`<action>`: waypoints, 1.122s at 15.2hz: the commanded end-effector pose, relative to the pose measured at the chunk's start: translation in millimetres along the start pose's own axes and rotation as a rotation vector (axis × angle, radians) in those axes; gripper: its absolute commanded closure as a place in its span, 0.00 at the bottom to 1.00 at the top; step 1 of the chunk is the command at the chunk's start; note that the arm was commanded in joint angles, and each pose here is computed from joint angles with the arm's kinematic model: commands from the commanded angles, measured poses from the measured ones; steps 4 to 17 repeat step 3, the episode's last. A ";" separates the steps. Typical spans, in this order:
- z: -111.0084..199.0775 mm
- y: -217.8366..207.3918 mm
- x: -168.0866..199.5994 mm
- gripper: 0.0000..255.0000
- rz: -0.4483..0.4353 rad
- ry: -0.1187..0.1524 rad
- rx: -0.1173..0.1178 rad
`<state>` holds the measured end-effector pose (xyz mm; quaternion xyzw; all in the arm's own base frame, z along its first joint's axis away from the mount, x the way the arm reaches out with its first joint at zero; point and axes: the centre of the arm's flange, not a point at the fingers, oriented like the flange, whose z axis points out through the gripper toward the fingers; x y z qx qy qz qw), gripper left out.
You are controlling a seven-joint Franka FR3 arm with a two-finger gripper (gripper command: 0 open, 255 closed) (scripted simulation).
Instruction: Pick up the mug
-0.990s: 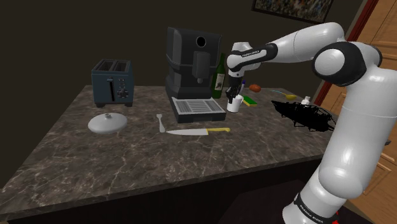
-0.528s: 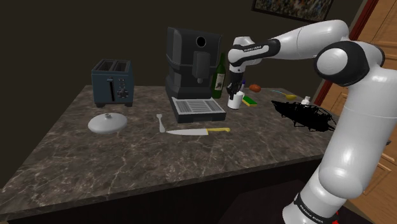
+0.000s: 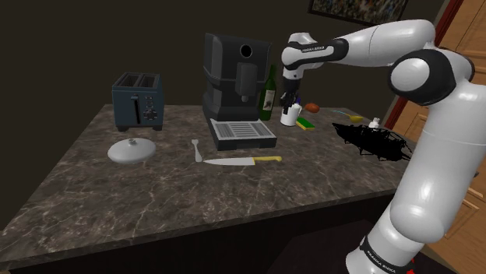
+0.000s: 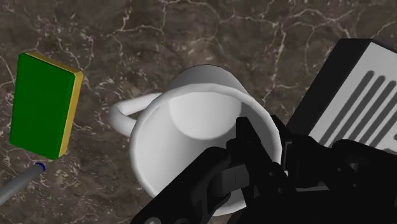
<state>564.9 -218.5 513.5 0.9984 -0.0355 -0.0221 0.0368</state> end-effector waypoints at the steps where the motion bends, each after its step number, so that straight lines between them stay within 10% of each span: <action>1: -10.1 1.3 0.9 1.00 0.000 0.000 0.000; 17: -10.9 1.4 0.8 1.00 0.000 0.000 0.000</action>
